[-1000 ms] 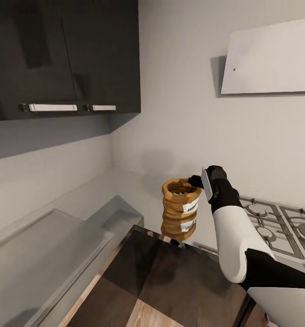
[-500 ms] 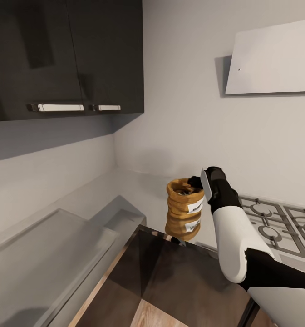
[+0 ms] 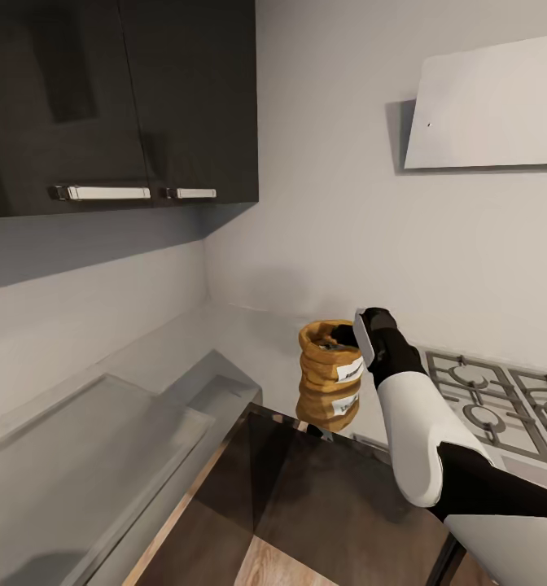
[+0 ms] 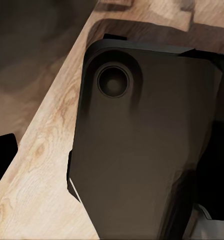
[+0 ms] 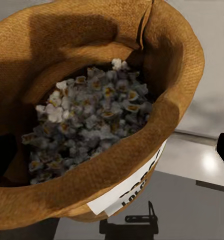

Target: In the kitchen, take the popcorn bag from the countertop, put it into the microwave, and heat it until the popcorn is cooked so the cooked popcorn ends up inside the bag.

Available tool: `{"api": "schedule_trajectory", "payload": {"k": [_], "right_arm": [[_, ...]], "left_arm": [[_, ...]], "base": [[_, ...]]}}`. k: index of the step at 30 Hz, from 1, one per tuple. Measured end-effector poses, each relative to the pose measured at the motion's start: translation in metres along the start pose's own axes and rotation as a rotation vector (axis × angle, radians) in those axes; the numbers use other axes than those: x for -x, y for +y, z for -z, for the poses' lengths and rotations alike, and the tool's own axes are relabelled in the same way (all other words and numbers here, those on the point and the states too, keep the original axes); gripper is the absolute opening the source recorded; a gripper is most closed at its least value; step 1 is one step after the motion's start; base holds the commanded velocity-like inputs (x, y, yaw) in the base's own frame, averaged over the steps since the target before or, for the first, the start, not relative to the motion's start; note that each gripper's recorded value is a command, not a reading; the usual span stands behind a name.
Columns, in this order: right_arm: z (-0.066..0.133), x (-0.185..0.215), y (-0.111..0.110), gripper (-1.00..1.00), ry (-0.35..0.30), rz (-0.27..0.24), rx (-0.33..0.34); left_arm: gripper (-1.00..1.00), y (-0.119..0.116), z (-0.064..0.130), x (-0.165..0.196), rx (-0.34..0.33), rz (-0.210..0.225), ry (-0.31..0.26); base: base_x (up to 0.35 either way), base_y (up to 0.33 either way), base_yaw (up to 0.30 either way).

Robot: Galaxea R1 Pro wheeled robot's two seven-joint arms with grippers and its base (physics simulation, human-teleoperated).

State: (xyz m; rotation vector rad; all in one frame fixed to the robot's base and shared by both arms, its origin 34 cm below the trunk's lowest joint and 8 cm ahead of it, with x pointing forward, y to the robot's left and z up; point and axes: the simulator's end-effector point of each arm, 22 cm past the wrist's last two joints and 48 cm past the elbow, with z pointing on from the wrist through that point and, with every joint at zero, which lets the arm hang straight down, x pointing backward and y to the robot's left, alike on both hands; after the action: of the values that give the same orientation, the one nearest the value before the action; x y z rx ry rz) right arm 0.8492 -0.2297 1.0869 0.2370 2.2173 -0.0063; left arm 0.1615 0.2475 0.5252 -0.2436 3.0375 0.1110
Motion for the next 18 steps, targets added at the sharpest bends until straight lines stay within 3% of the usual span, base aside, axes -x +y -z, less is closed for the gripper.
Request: {"api": "schedule_trajectory", "payload": {"k": [9, 18], "right_arm": [[0.007, 0.014, -0.007, 1.0, -0.037, -0.01, -0.01], [0.011, 0.017, -0.01, 1.0, -0.022, -0.015, -0.01]], "left_arm": [[1.0, 0.0, 0.0, 0.0, -0.002, 0.0, 0.0], [1.0, 0.0, 0.0, -0.003, -0.001, 0.0, 0.007]], "base": [[0.0, 0.0, 0.0], [0.0, 0.0, 0.0]]}}
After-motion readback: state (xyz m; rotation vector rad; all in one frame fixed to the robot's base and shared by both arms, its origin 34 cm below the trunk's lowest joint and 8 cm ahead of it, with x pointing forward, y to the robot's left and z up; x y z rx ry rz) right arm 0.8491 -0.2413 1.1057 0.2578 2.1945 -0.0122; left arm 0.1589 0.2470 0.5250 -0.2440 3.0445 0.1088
